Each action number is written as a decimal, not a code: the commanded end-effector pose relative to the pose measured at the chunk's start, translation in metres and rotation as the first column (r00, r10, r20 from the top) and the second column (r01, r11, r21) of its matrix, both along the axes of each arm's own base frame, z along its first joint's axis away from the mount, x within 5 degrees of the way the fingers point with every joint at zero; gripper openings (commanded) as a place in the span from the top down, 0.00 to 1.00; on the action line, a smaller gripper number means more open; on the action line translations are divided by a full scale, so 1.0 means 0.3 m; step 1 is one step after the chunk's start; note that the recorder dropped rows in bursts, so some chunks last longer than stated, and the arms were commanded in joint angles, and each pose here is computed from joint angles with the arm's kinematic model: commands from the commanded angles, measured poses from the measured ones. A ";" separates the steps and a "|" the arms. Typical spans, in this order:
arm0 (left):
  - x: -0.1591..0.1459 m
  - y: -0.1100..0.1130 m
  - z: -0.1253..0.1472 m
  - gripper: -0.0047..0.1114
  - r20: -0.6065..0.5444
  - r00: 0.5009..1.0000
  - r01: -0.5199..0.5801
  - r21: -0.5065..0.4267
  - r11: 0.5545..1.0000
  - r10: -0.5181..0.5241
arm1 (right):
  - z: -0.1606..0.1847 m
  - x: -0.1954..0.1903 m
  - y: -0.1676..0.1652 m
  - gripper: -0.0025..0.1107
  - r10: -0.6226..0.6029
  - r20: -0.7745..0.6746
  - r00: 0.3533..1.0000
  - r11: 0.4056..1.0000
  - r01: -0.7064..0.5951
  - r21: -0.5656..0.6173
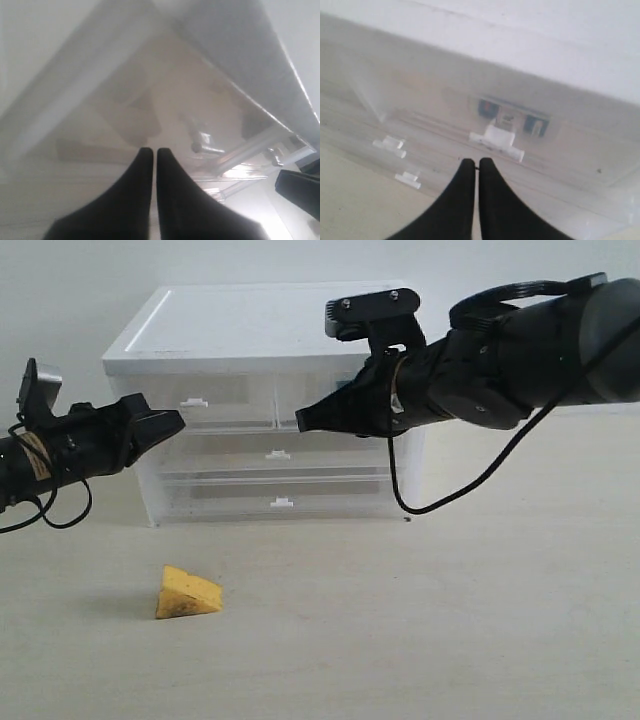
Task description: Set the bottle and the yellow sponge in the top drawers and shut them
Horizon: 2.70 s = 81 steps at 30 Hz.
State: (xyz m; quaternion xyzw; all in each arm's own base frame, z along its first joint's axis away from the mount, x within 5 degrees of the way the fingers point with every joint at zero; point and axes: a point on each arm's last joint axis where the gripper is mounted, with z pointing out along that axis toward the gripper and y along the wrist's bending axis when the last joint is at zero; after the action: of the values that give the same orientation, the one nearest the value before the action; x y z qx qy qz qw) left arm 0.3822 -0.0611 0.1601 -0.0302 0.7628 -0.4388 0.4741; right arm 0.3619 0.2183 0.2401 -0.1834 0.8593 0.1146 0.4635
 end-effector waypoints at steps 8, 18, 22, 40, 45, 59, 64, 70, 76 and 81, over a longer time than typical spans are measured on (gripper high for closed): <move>0.006 0.006 -0.012 0.93 -0.035 0.999 -0.018 0.039 0.999 0.019 | -0.107 -0.039 -0.063 0.98 -0.016 -0.091 0.996 0.995 0.024 0.094; 0.003 0.004 -0.017 0.93 -0.052 0.999 -0.006 0.043 0.999 0.009 | -0.133 -0.148 -0.063 0.98 0.147 -0.037 0.988 0.981 -0.141 0.131; 0.002 0.004 -0.017 0.93 -0.048 0.999 -0.002 0.050 0.999 0.005 | -0.123 -0.283 0.033 0.98 0.664 0.013 0.748 0.726 -0.649 0.229; -0.004 -0.008 -0.005 0.93 -0.038 0.999 0.034 0.003 0.999 -0.034 | -0.095 0.058 -0.303 0.98 0.160 -0.180 0.971 0.694 0.020 0.720; -0.008 -0.015 0.010 0.93 -0.015 0.998 0.056 -0.050 0.997 -0.057 | -0.126 0.081 -0.304 0.98 0.144 -0.088 0.986 0.708 -0.040 0.705; -0.004 0.013 0.092 0.93 0.035 0.998 -0.046 0.040 0.998 0.044 | -0.111 0.098 -0.312 0.98 0.093 0.006 0.996 0.704 -0.070 0.707; -0.011 -0.001 0.088 0.88 0.004 1.000 -0.007 -0.011 1.000 0.007 | -0.111 0.097 -0.311 0.98 0.096 0.006 0.995 0.706 -0.072 0.705; -0.017 -0.011 0.093 0.44 -0.003 1.000 0.023 -0.042 0.999 -0.023 | -0.113 0.093 -0.300 0.98 0.111 0.007 0.994 0.710 -0.084 0.699; -0.018 -0.022 0.095 0.43 -0.020 1.000 0.020 -0.073 0.997 -0.022 | -0.113 0.076 -0.250 0.98 0.145 0.016 0.989 0.713 -0.115 0.691; -0.017 -0.090 0.105 0.44 -0.010 0.998 0.065 -0.074 0.995 -0.066 | -0.112 0.076 -0.248 0.98 0.146 0.030 0.989 0.720 -0.127 0.682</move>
State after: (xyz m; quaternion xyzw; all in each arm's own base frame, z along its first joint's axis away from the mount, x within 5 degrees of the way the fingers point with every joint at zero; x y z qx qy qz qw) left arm 0.3752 -0.0754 0.1873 -0.0295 0.7550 -0.4729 0.4532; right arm 0.3835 0.1441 0.2042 -0.0579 0.7505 0.4614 0.4697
